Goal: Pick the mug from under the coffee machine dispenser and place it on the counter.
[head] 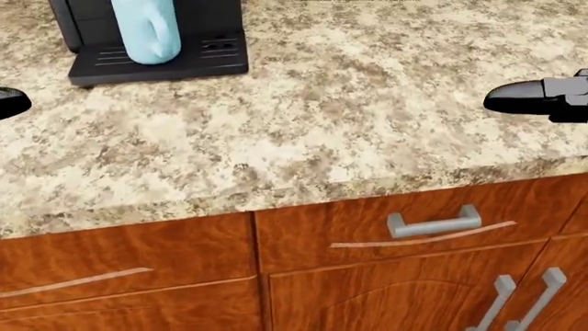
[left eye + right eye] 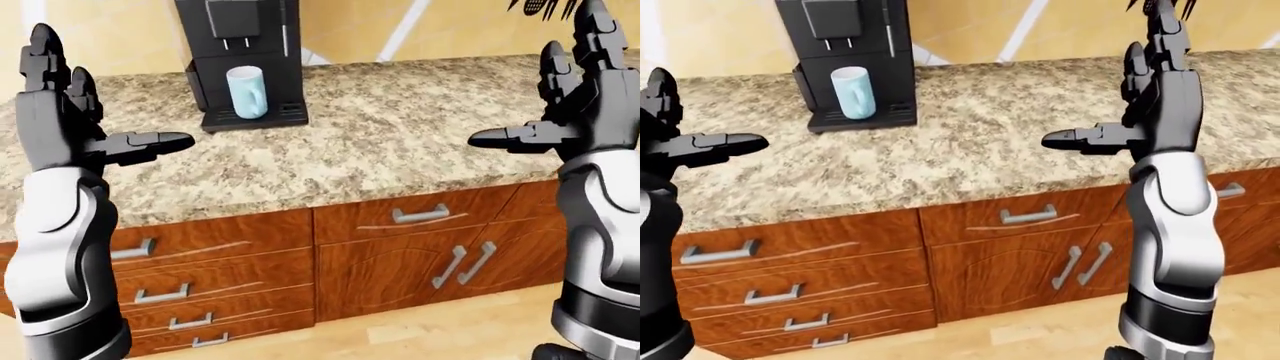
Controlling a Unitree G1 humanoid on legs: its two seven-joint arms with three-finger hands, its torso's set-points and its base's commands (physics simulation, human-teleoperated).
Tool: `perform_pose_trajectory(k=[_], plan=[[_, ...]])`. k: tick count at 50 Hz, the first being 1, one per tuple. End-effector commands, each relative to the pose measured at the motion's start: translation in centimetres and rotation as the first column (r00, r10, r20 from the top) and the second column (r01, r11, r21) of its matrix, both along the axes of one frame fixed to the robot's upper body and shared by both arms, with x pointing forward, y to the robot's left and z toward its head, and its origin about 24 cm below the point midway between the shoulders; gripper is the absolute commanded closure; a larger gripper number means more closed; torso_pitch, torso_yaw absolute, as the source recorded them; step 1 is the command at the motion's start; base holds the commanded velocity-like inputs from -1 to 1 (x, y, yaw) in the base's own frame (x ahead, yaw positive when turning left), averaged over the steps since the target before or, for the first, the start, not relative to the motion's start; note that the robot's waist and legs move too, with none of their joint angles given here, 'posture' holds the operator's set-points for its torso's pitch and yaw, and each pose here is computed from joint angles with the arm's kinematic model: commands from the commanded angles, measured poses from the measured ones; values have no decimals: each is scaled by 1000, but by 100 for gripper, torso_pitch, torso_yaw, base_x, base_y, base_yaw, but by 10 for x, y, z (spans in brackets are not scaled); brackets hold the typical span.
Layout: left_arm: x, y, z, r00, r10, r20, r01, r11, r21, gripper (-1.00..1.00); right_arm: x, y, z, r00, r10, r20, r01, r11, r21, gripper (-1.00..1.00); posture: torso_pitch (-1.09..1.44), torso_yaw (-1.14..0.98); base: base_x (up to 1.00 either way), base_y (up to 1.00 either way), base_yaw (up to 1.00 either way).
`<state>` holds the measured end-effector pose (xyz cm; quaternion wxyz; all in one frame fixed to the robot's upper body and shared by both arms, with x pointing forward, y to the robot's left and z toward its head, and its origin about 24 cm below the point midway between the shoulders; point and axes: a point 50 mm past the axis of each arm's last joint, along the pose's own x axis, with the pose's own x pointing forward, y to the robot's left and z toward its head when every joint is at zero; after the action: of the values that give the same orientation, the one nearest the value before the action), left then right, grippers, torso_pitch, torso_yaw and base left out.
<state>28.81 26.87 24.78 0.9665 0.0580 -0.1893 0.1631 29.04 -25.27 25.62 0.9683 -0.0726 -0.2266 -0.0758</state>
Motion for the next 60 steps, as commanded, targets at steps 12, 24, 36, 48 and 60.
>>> perform_pose_trajectory(k=[12,24,36,48,60], plan=[[-7,1,21,996,7,90,-9,1000,27,-100,-5,3,17,997,7,71,-5,1000,-23,-100,0,0,24,0,0],[-7,3,22,996,13,90,-15,1000,22,-100,-5,3,18,997,3,73,-1,1000,-25,-100,0,0,22,0,0],[-8,4,22,996,18,91,-20,999,25,-100,-6,5,19,997,13,81,-10,999,-39,-100,0,0,9,0,0],[-9,5,23,995,20,94,-22,999,28,-100,-2,-7,26,983,-103,151,101,995,24,-100,0,0,0,0,0],[-8,4,22,996,21,90,-24,999,29,-100,-6,-3,24,987,-74,145,79,996,-29,-100,0,0,0,0,73]])
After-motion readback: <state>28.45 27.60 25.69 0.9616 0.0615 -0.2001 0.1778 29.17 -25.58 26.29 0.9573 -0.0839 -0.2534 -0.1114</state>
